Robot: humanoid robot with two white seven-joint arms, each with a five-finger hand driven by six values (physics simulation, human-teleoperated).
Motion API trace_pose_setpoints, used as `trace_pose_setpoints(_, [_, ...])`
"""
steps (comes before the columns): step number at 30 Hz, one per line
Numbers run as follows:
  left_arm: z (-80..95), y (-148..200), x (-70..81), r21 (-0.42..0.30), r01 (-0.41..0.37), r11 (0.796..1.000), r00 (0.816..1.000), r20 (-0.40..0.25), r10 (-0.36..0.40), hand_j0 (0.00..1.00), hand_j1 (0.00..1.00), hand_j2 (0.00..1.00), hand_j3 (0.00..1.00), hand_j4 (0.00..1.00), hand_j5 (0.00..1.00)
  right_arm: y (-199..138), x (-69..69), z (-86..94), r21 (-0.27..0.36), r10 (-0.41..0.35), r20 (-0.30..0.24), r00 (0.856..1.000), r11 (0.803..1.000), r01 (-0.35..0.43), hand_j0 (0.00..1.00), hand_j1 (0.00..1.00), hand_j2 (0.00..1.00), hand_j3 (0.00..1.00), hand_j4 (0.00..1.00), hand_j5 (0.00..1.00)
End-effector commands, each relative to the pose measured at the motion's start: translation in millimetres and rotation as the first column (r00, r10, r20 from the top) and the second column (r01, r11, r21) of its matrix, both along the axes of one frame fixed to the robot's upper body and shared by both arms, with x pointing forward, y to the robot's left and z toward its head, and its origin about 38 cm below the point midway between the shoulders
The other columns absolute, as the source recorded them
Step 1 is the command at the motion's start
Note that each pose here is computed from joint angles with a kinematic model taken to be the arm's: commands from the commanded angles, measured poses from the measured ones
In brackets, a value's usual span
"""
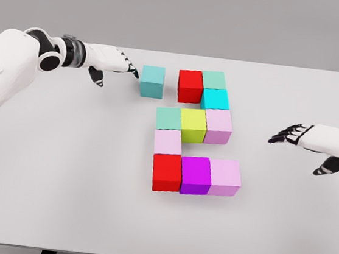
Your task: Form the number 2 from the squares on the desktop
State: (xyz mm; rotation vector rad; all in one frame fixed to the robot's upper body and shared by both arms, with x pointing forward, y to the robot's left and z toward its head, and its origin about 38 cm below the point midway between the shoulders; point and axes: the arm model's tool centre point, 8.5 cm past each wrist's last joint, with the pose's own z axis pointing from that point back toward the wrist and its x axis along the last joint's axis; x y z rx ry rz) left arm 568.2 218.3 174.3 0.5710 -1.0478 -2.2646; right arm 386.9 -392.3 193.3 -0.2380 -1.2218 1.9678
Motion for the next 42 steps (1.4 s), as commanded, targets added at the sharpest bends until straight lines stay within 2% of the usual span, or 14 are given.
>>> trace_pose_setpoints(1, [1.5, -3.7, -0.3, -0.007, 0.008, 1.0, 1.0, 0.004, -0.008, 0.9, 0.9, 0.9, 0.9, 0.9, 0.9, -42.6, 28.6, 90.3, 0.333, -0.223, 0.171, 0.96, 0.93, 0.157, 1.0, 1.0, 1.0, 1.0, 1.0, 1.0])
trace_pose_setpoints(2, [1.4, -4.6, -0.3, -0.007, 0.009, 1.0, 1.0, 0.004, -0.009, 0.9, 0.9, 0.9, 0.9, 0.9, 0.9, -52.6, 25.9, 75.4, 0.448, -0.288, 0.122, 0.95, 0.87, 0.206, 1.0, 1.0, 1.0, 1.0, 1.0, 1.0])
trace_pose_setpoints(3, [1.2, -7.4, -0.4, -0.009, 0.014, 1.0, 1.0, 0.003, -0.014, 0.9, 0.9, 0.9, 0.9, 0.9, 0.9, -45.0, 27.0, 57.2, 0.574, -0.321, 0.093, 0.943, 0.791, 0.213, 1.0, 1.0, 1.0, 1.0, 1.0, 1.0])
trace_pose_setpoints(4, [1.2, -7.4, -0.4, -0.009, 0.014, 1.0, 1.0, 0.003, -0.014, 0.9, 0.9, 0.9, 0.9, 0.9, 0.9, -48.9, 23.8, 44.1, 0.631, -0.363, 0.078, 0.929, 0.739, 0.236, 1.0, 1.0, 1.0, 1.0, 1.0, 1.0])
trace_pose_setpoints(6, [2.2, -11.9, -1.2, -0.01, 0.027, 1.0, 1.0, 0.007, -0.027, 0.9, 0.9, 0.9, 0.9, 0.9, 0.9, -73.0, 15.3, 32.3, 0.673, -0.445, 0.05, 0.894, 0.676, 0.299, 1.0, 1.0, 1.0, 1.0, 1.0, 1.0])
trace_pose_setpoints(7, [2.4, -12.4, -1.3, -0.01, 0.028, 1.0, 1.0, 0.007, -0.028, 0.9, 0.9, 0.9, 0.9, 0.9, 0.9, -73.9, 12.1, 20.4, 0.672, -0.453, 0.026, 0.891, 0.668, 0.32, 1.0, 1.0, 1.0, 1.0, 1.0, 1.0])
trace_pose_setpoints(8, [2.6, -12.9, -1.3, -0.01, 0.03, 0.999, 1.0, 0.008, -0.03, 0.9, 0.9, 0.9, 0.9, 0.9, 0.9, -68.1, 7.4, -4.3, 0.651, -0.45, -0.015, 0.893, 0.674, 0.351, 1.0, 1.0, 1.0, 1.0, 1.0, 1.0])
trace_pose_setpoints(9, [2.9, -13.8, -1.5, -0.011, 0.033, 0.999, 0.999, 0.009, -0.033, 0.9, 0.9, 0.9, 0.9, 0.9, 0.9, -73.9, 5.0, -27.2, 0.613, -0.475, -0.053, 0.878, 0.679, 0.404, 1.0, 1.0, 1.0, 1.0, 1.0, 1.0])
trace_pose_setpoints(14, [2.0, -24.2, -2.8, -0.014, 0.053, 0.998, 0.999, 0.009, -0.053, 0.9, 0.9, 0.9, 0.9, 0.9, 0.9, -59.0, 5.6, -41.5, 0.634, -0.46, -0.078, 0.884, 0.662, 0.401, 1.0, 1.0, 1.0, 1.0, 1.0, 1.0])
trace_pose_setpoints(15, [1.9, -24.1, -2.8, -0.013, 0.053, 0.998, 0.999, 0.009, -0.053, 0.9, 0.9, 0.9, 0.9, 0.9, 0.9, -59.0, 5.6, -41.5, 0.634, -0.46, -0.079, 0.884, 0.662, 0.401, 1.0, 1.0, 1.0, 1.0, 1.0, 1.0])
trace_pose_setpoints(19, [0.9, -23.9, -3.1, -0.01, 0.054, 0.998, 0.999, 0.008, -0.054, 0.9, 0.9, 0.9, 0.9, 0.9, 0.9, -23.0, 10.8, -32.4, 0.687, -0.391, -0.043, 0.919, 0.657, 0.311, 1.0, 1.0, 1.0, 1.0, 1.0, 1.0])
trace_pose_setpoints(24, [0.5, -18.4, -3.1, -0.008, 0.045, 0.999, 0.999, 0.007, -0.045, 0.9, 0.9, 0.9, 0.9, 0.9, 0.9, -20.0, 11.4, -34.1, 0.691, -0.386, -0.047, 0.921, 0.654, 0.309, 1.0, 1.0, 1.0, 1.0, 1.0, 1.0])
trace_pose_setpoints(25, [1.0, -14.2, -3.0, -0.005, 0.04, 0.999, 0.999, 0.008, -0.039, 0.9, 0.9, 0.9, 0.9, 0.9, 0.9, -15.0, 12.9, -38.3, 0.703, -0.385, -0.056, 0.921, 0.64, 0.31, 1.0, 1.0, 1.0, 1.0, 1.0, 1.0])
trace_pose_setpoints(42, [0.4, -34.6, -10.5, -0.004, 0.107, 0.994, 0.994, 0.015, -0.107, 0.9, 0.9, 0.9, 0.9, 0.9, 0.9, -10.4, 13.4, -37.5, 0.705, -0.374, -0.053, 0.926, 0.643, 0.3, 1.0, 1.0, 1.0, 1.0, 1.0, 1.0])
